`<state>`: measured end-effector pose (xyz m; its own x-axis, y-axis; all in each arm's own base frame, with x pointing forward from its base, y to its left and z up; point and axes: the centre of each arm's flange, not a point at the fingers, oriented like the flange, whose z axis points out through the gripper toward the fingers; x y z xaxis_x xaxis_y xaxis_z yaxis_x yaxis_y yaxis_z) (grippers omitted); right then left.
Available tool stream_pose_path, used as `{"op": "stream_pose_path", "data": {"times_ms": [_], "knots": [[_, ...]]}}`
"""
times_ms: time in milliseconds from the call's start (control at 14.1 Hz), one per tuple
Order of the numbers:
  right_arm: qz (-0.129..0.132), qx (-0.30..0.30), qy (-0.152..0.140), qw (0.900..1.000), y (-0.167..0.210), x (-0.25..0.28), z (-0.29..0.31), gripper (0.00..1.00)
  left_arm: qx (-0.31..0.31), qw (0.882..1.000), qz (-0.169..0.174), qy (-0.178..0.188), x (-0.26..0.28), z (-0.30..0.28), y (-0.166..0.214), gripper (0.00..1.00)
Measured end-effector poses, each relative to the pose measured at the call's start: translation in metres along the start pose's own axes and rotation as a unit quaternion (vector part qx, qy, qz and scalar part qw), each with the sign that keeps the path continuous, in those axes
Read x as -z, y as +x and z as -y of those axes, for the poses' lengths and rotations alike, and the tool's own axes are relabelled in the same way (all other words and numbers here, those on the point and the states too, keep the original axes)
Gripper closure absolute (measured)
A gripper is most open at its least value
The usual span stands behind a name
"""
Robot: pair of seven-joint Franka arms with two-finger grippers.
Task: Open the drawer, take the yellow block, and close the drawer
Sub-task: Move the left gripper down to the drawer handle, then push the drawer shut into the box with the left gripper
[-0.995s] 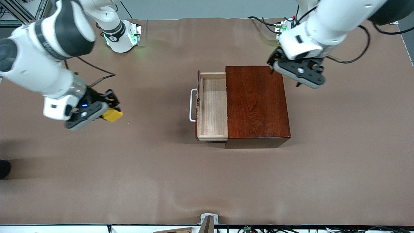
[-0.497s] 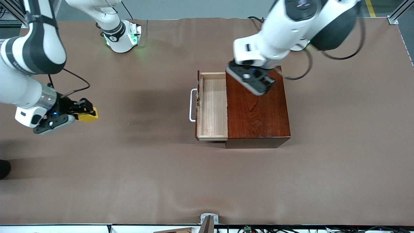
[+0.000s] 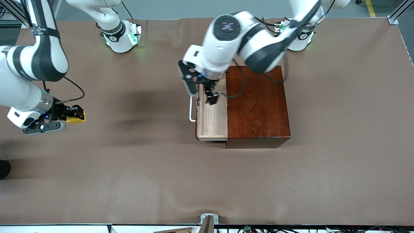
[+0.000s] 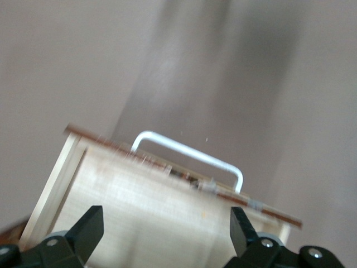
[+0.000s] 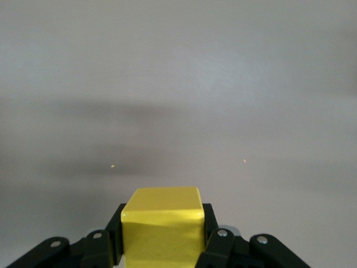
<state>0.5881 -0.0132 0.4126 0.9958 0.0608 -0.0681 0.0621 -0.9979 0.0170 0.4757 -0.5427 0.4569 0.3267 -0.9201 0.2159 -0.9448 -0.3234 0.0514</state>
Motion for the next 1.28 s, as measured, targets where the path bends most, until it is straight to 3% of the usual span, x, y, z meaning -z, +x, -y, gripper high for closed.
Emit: {"op": "stream_pose_path", "data": {"times_ms": [213,569,924,1279], "knots": [[-0.010,-0.033,-0.008,0.999,0.014,-0.035,-0.005,0.44,-0.064,0.998,-0.006,-0.004,-0.046,-0.021,0.017,0.00],[-0.041,-0.057,-0.010,0.997,0.035,-0.088,-0.035,0.44,-0.175,0.984,0.024,0.010,-0.086,-0.018,0.015,0.00],[-0.062,-0.098,0.010,0.993,0.046,-0.132,-0.047,0.44,-0.196,0.979,0.044,0.018,-0.114,-0.029,0.016,0.00],[-0.046,-0.112,0.016,0.993,0.048,-0.187,-0.054,0.44,-0.191,0.980,0.052,0.022,-0.123,-0.005,0.007,0.00]]}}
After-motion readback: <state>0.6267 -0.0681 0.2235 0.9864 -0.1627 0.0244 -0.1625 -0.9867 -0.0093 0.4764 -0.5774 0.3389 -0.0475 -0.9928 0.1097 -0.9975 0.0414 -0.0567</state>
